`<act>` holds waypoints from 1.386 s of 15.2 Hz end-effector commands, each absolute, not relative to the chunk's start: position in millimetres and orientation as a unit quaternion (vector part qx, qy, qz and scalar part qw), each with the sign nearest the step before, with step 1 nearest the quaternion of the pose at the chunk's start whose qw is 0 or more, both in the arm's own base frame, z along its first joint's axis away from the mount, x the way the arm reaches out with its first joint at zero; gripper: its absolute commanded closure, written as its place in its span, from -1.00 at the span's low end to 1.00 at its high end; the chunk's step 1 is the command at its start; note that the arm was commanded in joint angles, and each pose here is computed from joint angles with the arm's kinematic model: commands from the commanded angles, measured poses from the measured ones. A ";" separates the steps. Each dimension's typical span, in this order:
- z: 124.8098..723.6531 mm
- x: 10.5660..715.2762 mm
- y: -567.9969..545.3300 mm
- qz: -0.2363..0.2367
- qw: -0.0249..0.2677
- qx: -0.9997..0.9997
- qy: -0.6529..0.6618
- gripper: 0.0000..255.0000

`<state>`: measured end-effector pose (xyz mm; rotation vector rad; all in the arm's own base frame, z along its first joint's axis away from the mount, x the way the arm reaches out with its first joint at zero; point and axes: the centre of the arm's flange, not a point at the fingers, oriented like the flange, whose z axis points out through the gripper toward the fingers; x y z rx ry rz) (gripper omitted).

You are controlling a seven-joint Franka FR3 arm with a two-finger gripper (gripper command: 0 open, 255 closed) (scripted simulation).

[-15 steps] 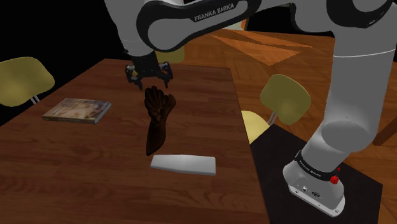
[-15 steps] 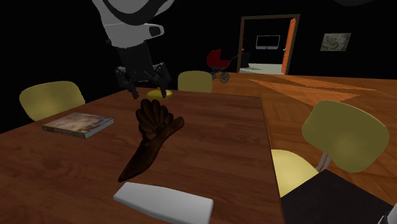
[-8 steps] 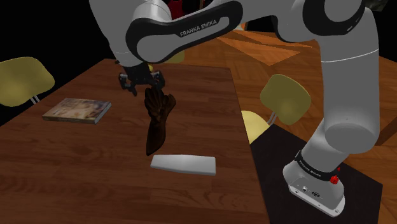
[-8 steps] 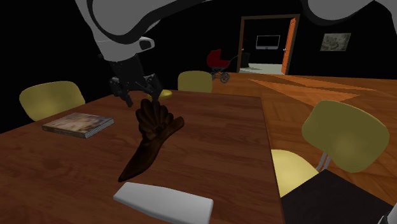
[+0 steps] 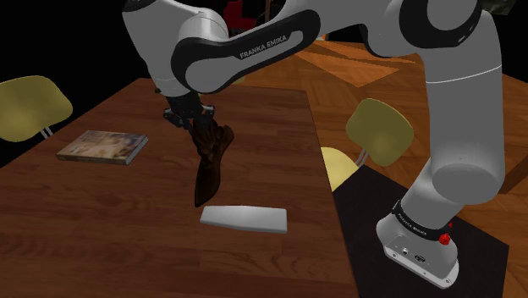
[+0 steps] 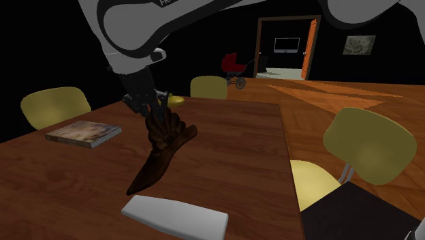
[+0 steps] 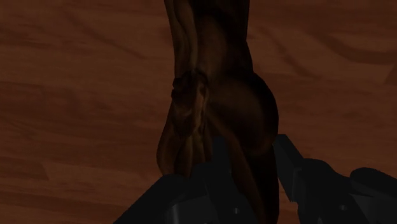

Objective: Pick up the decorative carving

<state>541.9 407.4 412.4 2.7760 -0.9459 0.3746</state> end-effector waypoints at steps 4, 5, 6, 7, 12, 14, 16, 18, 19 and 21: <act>411.6 541.9 407.2 0.126 0.093 0.935 -0.318 1.00; 411.6 541.8 407.3 0.126 0.093 0.935 -0.318 1.00; 411.8 541.7 407.2 0.126 0.093 0.935 -0.318 1.00; 417.0 541.7 407.2 0.126 0.093 0.935 -0.318 1.00; 443.4 541.7 407.2 0.126 0.093 0.935 -0.318 1.00; 454.0 541.7 407.2 0.126 0.093 0.935 -0.318 1.00; 464.6 541.7 407.2 0.126 0.093 0.935 -0.318 1.00; 475.1 541.7 407.2 0.126 0.093 0.935 -0.318 1.00; 480.4 541.7 407.2 0.126 0.093 0.935 -0.318 1.00; 491.0 541.7 407.2 0.126 0.093 0.935 -0.318 1.00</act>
